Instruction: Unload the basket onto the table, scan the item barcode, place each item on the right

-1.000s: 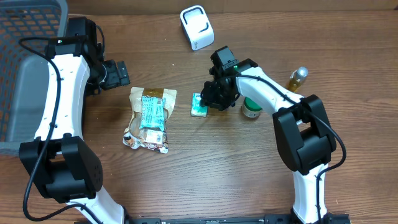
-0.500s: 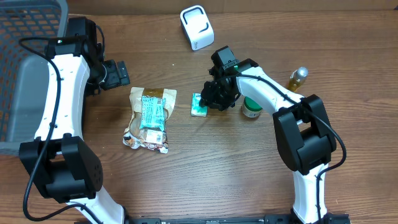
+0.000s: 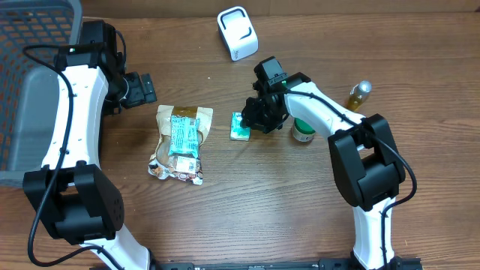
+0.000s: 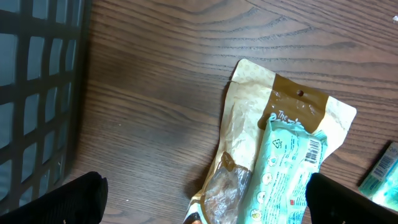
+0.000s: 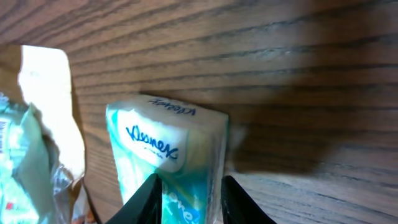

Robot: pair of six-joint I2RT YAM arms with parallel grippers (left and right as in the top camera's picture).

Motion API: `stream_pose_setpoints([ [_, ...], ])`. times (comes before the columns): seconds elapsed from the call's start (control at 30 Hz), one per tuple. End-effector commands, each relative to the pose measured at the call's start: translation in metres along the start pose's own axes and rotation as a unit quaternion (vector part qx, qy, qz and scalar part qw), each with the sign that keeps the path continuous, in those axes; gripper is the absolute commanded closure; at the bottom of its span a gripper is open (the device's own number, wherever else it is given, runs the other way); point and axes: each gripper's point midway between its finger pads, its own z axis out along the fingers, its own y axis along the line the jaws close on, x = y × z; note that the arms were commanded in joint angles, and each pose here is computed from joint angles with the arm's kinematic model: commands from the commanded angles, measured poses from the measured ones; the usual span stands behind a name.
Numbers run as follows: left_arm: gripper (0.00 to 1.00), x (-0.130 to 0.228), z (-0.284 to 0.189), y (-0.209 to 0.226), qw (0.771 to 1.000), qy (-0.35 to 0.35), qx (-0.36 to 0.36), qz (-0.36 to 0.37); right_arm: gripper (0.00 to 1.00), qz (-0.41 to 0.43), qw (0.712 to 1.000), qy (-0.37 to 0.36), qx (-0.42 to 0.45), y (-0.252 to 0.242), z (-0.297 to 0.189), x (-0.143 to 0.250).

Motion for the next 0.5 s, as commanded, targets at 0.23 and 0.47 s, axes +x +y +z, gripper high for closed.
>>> stream_pose_setpoints([
  [0.23,0.01,0.0015,-0.0019,-0.0039,1.0,-0.001,0.005,0.011,0.72,0.002,0.999,-0.029,0.032,0.0034,0.0016,-0.0004],
  [0.47,0.01,0.0015,-0.0019,-0.0039,1.0,-0.001,0.005,0.011,0.74,0.002,0.999,-0.029,0.032,0.0033,0.0017,-0.0004],
])
